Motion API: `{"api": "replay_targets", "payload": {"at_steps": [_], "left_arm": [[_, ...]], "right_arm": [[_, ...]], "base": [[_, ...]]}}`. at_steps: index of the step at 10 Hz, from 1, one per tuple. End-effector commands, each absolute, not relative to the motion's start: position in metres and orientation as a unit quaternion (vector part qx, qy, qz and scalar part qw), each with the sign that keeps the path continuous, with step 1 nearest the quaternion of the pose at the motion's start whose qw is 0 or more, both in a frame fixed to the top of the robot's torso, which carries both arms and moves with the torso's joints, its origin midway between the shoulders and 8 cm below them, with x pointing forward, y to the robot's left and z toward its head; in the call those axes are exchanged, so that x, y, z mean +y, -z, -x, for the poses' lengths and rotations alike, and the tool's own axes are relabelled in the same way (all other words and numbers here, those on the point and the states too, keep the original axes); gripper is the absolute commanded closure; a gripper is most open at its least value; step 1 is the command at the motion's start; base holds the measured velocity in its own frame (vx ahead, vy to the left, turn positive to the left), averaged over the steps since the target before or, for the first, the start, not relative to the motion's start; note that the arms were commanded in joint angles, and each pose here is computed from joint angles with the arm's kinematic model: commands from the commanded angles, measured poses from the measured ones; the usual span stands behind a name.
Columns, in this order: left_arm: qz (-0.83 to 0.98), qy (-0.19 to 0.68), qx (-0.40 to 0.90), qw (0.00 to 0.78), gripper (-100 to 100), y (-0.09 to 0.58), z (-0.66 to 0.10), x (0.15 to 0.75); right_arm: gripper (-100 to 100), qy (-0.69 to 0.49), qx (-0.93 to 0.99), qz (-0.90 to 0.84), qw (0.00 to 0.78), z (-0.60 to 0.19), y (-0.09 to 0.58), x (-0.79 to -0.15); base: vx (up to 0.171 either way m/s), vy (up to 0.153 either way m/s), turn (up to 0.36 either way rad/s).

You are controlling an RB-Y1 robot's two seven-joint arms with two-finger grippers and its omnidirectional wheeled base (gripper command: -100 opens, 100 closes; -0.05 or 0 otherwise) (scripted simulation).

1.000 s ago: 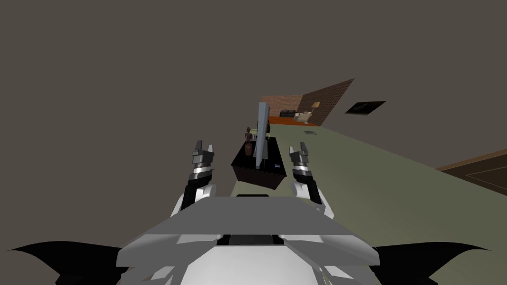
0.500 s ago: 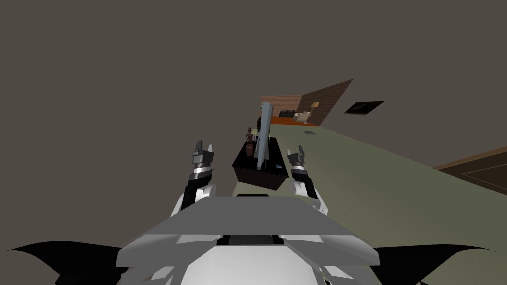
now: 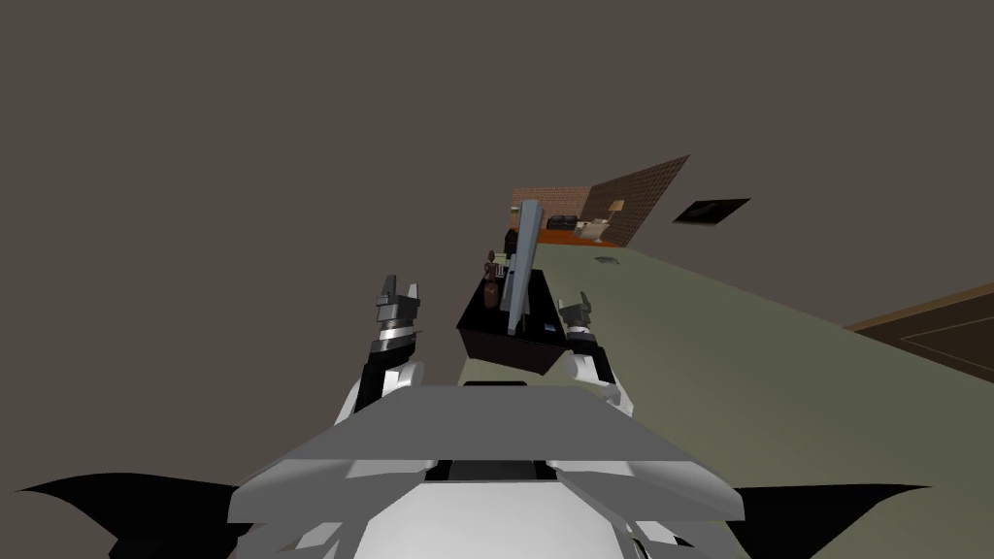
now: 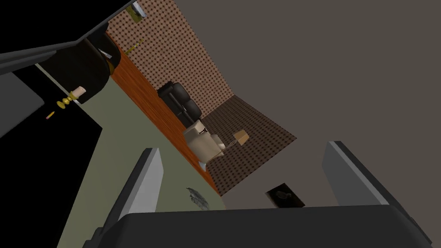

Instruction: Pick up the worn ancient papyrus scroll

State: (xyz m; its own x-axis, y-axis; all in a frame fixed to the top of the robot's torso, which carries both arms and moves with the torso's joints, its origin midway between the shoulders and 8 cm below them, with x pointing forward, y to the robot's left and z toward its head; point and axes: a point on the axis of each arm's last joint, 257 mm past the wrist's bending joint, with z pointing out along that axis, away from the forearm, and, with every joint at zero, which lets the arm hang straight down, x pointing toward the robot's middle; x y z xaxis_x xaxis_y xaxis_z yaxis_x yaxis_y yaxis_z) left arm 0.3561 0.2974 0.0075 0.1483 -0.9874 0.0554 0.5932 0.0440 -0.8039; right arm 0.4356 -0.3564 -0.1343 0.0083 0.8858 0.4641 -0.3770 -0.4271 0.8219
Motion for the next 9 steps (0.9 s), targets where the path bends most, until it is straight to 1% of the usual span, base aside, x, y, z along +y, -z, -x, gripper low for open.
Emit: {"api": "replay_targets", "payload": {"at_steps": [1, 3, 4, 6, 9], "left_arm": [[0.358, 0.592, 0.275, 0.668, 0, -0.007, -0.356, 0.297], [0.358, 0.592, 0.275, 0.668, 0, -0.007, -0.356, 0.297], [0.358, 0.592, 0.275, 0.668, 0, -0.007, -0.356, 0.297], [0.358, 0.592, 0.275, 0.668, 0, -0.007, -0.356, 0.297], [0.358, 0.592, 0.275, 0.668, 0, -0.007, -0.356, 0.297]], "right_arm": [[-100, -0.660, 0.240, -0.531, 0.473, -0.440, 0.141, -0.359], [-100, -0.667, 0.215, -0.571, 0.429, -0.450, 0.168, -0.366], [-100, -0.661, 0.216, -0.577, 0.428, -0.450, 0.176, -0.367], [-100, -0.661, 0.191, -0.617, 0.383, -0.458, 0.207, -0.372], [-100, -0.652, 0.180, -0.642, 0.360, -0.460, 0.233, -0.375]], "base": [[0.011, 0.016, -0.001], [0.035, 0.028, -0.021], [0.037, 0.037, -0.013], [0.033, 0.048, -0.022], [0.037, 0.045, -0.014]]}}
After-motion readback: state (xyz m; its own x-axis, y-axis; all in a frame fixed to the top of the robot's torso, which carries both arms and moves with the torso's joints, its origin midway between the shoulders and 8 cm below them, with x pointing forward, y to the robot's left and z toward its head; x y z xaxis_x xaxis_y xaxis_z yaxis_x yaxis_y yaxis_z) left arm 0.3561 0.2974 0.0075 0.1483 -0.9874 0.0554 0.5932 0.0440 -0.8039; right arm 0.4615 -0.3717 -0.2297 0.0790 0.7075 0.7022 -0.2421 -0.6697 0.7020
